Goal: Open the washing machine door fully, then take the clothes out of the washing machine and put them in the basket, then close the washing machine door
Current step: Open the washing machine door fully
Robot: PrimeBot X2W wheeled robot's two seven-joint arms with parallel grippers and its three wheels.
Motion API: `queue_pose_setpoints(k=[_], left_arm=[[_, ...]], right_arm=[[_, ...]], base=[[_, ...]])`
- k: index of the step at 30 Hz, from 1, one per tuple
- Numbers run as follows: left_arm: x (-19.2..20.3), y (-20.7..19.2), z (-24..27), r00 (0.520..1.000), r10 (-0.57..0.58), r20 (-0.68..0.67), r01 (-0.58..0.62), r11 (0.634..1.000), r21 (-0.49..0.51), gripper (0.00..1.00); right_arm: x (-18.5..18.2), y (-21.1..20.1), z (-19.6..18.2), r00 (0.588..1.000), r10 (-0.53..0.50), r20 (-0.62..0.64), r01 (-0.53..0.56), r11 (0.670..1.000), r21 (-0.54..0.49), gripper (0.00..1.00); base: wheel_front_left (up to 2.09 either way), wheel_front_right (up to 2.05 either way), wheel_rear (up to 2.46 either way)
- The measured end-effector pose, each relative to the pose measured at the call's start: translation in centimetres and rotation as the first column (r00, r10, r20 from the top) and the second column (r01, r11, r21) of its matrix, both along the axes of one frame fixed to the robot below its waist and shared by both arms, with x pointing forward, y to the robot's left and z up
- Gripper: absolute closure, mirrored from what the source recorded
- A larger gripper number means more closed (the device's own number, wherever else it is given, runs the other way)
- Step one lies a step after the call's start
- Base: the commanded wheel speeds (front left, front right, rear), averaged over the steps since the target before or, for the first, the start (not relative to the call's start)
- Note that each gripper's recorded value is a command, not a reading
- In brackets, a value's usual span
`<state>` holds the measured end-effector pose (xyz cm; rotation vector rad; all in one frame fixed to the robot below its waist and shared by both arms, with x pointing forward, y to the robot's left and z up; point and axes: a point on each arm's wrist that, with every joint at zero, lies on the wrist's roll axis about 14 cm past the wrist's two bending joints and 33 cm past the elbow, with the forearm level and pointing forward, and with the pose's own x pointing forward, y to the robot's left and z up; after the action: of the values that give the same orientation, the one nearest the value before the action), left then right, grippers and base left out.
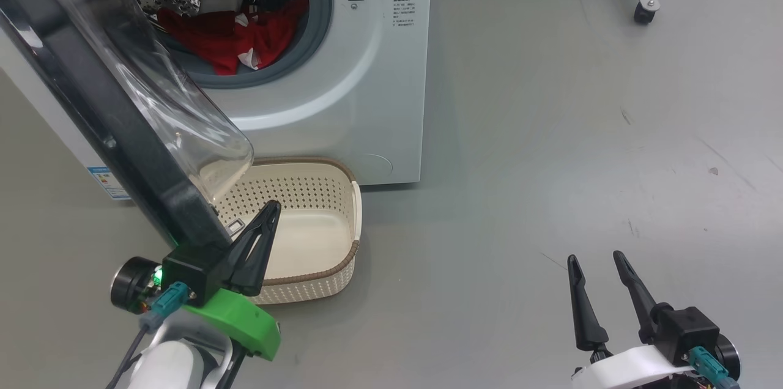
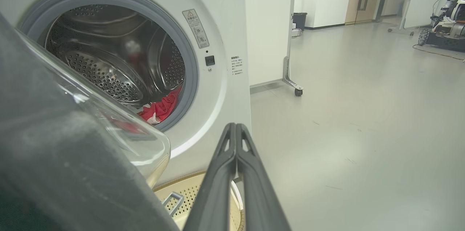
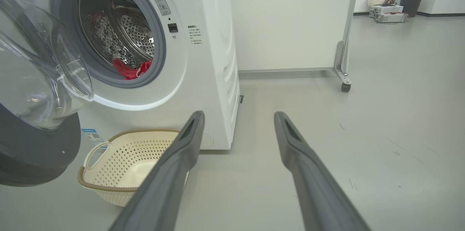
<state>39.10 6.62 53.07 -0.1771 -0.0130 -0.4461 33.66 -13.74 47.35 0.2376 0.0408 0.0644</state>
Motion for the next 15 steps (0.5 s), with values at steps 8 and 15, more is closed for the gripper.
queue_pose_setpoints(k=[8,15], left_arm=[[0.6,1.4,-1.9,0.998,0.043,-0.055,-0.042,0.999,0.015,1.0],[1.0,2.2,-2.9,0.993,0.079,-0.086,-0.077,0.997,0.026,1.0]], right_arm=[[0.0,0.0,-0.7,1.0,-0.004,-0.022,0.004,1.0,0.001,0.0],[-0.1,-0.1,-1.5,0.999,-0.009,-0.052,0.01,1.0,0.016,0.0]], base=[[0.0,0.0,0.0],[0.0,0.0,0.0]])
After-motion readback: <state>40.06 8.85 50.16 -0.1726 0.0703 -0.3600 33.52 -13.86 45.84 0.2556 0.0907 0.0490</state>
